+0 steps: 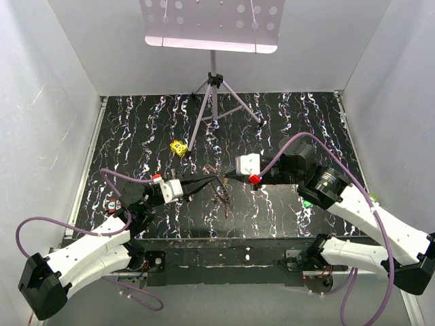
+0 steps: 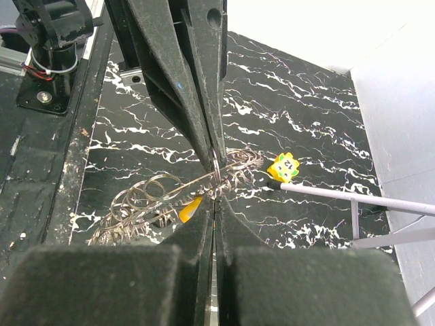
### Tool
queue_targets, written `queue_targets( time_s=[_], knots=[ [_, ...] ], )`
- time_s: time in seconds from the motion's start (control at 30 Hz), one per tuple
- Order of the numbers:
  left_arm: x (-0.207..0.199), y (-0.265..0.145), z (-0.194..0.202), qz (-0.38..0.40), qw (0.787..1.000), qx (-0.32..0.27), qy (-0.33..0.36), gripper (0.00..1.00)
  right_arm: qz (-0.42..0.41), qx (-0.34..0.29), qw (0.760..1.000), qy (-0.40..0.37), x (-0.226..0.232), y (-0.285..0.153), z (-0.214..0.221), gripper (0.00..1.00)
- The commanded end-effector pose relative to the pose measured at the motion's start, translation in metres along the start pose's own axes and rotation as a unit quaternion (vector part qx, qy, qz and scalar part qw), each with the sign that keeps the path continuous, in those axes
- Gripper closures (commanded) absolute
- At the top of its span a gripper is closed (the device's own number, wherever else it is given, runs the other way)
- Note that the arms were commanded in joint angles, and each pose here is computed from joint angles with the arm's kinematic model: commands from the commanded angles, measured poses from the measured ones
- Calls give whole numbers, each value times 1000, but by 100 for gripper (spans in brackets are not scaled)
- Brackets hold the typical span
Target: Put the keys on the keyring
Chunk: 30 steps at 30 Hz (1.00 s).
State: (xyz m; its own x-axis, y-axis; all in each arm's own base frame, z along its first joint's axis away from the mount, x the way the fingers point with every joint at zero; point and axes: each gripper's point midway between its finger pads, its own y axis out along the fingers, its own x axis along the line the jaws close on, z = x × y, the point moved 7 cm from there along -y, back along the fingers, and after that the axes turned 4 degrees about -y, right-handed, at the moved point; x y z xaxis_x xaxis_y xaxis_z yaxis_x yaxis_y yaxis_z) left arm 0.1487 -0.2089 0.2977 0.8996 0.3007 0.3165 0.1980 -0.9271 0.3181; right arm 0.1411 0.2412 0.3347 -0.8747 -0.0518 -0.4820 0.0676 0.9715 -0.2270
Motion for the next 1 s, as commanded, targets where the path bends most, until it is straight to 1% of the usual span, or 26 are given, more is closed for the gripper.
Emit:
queue_targets(
  time_s=[0.0, 0.47, 0.97],
  knots=[
    [0, 0, -7, 4, 1000, -16, 13, 100, 21, -14, 1000, -5, -6, -2, -9, 99],
    [2, 0, -7, -5, 1000, -13, 14, 100, 7, -22, 1000, -2, -3, -1, -11, 99],
    [1, 1, -5, 2, 1000, -10, 11, 100, 10, -28, 1000, -5, -5, 1, -13, 99]
  ],
)
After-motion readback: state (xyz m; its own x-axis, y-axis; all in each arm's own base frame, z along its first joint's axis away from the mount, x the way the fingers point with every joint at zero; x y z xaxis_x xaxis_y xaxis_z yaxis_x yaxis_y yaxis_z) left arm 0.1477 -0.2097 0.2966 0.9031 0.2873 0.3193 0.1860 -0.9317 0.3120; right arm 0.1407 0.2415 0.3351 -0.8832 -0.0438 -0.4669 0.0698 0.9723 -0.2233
